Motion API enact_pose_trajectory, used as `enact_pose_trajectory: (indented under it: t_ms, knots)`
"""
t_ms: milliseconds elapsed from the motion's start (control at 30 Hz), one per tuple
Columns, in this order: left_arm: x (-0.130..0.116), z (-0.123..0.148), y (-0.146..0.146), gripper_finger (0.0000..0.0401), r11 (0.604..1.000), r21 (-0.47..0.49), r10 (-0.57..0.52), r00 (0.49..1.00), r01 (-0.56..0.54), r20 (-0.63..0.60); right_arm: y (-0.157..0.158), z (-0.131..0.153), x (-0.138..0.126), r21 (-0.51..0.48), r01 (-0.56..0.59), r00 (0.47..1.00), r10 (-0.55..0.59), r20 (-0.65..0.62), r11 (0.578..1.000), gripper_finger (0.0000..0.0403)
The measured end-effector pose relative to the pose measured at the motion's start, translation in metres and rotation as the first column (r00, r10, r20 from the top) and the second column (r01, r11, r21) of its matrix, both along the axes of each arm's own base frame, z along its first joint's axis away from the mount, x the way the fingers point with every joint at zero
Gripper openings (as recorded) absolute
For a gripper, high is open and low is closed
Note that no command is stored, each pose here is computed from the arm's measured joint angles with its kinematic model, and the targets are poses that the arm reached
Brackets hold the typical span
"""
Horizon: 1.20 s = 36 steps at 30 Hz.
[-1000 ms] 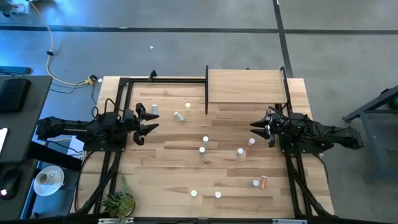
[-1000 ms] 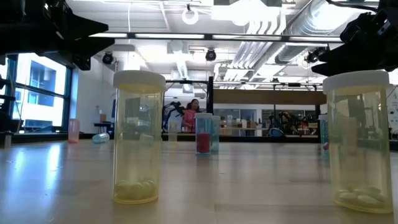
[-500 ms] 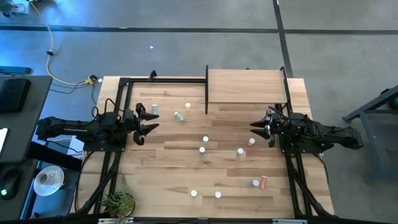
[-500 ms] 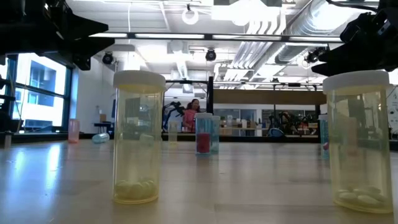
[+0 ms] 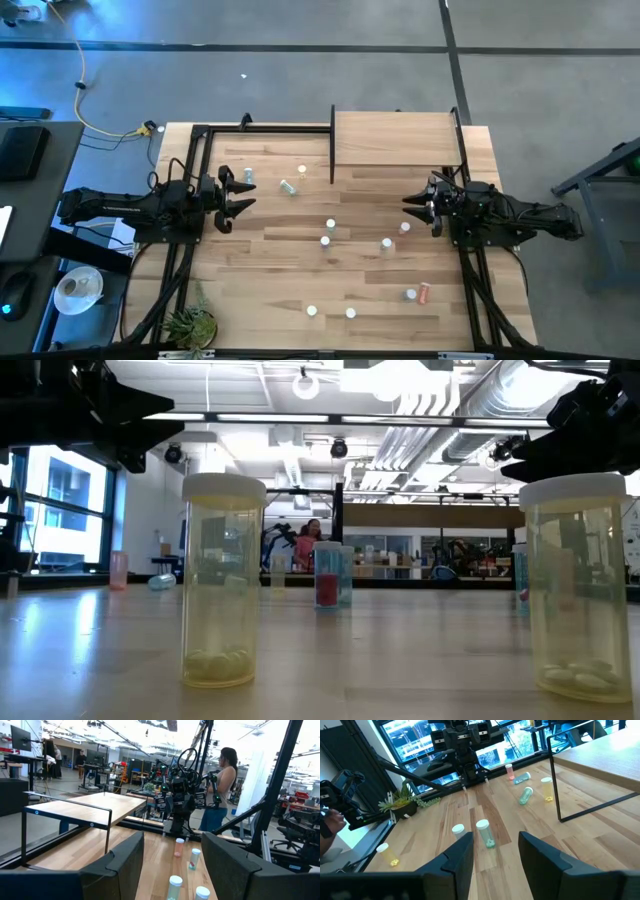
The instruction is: Pick and place medicine bottles onto shelf by color
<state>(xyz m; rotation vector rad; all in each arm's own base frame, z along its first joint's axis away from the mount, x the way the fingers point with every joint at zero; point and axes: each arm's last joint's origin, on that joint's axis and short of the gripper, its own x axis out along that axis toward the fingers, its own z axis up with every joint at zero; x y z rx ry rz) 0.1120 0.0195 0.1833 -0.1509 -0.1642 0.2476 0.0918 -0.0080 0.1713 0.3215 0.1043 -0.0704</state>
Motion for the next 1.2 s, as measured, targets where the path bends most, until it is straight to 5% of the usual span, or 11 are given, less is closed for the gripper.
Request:
enact_pose_trajectory:
  t_ms: [767, 1200]
  knots:
    - [0.000, 0.002, 0.000, 0.0188, 0.999, -0.044, 0.002, 0.999, 0.000, 0.039, 0.000, 0.000, 0.000, 0.000, 0.000, 1.000, 0.000, 0.000, 1.000, 0.0147]
    - [-0.003, 0.010, 0.005, 0.0217, 0.985, -0.036, 0.173, 0.978, -0.170, 0.114, 0.000, 0.000, 0.000, 0.000, 0.000, 1.000, 0.000, 0.000, 1.000, 0.0147]
